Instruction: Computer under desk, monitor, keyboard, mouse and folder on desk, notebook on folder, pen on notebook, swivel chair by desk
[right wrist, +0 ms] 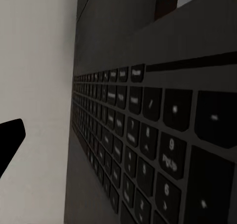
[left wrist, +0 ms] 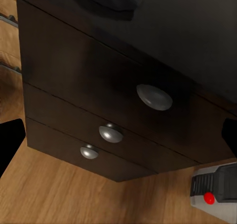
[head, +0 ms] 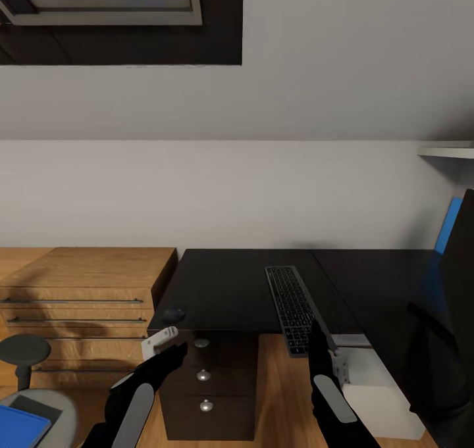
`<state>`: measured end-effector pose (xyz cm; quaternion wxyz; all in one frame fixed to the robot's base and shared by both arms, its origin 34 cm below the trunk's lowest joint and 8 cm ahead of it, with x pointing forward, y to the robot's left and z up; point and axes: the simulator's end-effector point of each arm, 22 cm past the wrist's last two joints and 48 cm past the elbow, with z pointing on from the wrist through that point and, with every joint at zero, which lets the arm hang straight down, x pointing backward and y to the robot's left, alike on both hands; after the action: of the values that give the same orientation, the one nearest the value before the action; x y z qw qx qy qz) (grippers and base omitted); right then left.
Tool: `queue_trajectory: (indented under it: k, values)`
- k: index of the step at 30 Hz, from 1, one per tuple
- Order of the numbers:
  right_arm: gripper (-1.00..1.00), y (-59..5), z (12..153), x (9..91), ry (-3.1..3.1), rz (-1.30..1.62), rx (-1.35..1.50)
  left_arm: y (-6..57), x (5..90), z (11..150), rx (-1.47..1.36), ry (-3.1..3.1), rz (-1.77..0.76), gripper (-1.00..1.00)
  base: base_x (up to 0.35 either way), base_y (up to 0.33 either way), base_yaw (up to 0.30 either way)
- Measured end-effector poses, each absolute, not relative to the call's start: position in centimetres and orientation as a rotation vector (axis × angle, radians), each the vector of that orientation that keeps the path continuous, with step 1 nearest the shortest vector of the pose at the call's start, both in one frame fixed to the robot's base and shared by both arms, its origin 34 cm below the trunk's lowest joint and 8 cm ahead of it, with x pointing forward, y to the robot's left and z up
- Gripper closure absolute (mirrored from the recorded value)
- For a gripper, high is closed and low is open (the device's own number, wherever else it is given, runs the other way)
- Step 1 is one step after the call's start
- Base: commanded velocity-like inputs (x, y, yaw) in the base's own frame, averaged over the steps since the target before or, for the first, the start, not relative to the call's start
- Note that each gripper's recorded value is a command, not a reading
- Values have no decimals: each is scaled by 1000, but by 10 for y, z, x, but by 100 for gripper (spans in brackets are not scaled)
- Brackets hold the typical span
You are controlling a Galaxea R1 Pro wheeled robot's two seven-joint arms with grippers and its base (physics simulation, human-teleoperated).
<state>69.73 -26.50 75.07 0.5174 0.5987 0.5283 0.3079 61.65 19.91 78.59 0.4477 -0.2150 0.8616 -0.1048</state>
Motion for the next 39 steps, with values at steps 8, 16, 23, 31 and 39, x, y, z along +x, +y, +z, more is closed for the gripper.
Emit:
queue_trajectory:
  k: [8,16,23,31,39]
  values:
    - [-100,-265,750,697,1269,740,1437,200,617,785,-532,2133,-256,-100,0,0,0]
    - [-100,-264,745,696,1281,734,1441,200,617,785,-531,2133,-256,-100,-225,0,0]
    - [-100,-263,745,696,1282,734,1441,200,617,785,-531,2133,-256,-100,-309,0,0]
    - [-100,-263,745,696,1281,734,1442,200,617,785,-532,2133,-256,-100,-300,0,0]
    - [-100,-263,744,695,1284,733,1443,200,617,785,-533,2133,-257,-100,-212,0,0]
